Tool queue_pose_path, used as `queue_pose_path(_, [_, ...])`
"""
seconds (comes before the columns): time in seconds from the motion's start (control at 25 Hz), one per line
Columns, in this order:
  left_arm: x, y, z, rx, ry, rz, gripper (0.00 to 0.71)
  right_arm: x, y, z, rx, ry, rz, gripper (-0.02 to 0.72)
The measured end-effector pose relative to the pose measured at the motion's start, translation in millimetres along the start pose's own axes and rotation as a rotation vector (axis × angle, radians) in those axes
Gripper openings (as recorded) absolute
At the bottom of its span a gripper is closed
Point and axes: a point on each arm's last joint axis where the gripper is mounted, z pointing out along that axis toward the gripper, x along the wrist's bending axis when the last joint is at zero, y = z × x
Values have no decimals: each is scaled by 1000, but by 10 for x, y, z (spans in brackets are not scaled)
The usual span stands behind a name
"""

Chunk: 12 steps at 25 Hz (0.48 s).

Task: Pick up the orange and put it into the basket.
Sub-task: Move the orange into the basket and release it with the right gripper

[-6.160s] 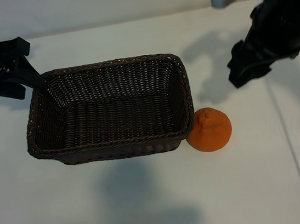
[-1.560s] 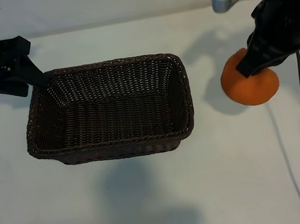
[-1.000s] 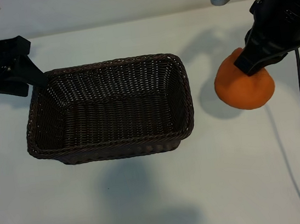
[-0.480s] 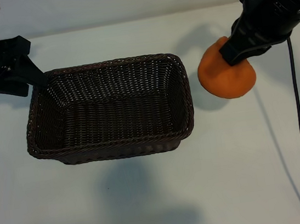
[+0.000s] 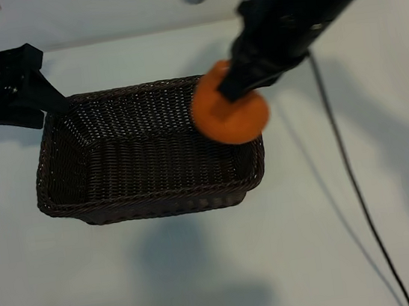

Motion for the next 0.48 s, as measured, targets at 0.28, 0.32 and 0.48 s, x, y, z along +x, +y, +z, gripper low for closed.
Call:
queue_pose_path(0.28, [0, 0, 0, 0, 0, 0, 494, 329, 236, 348, 6, 55, -95, 51])
queue_pose_path(0.32, [0, 0, 0, 0, 0, 0, 494, 365, 245, 399, 13, 62, -103, 51])
queue_pose_path(0.48, [-2, 0, 0, -1, -2, -1, 494, 426, 257, 488, 31, 55, -124, 51])
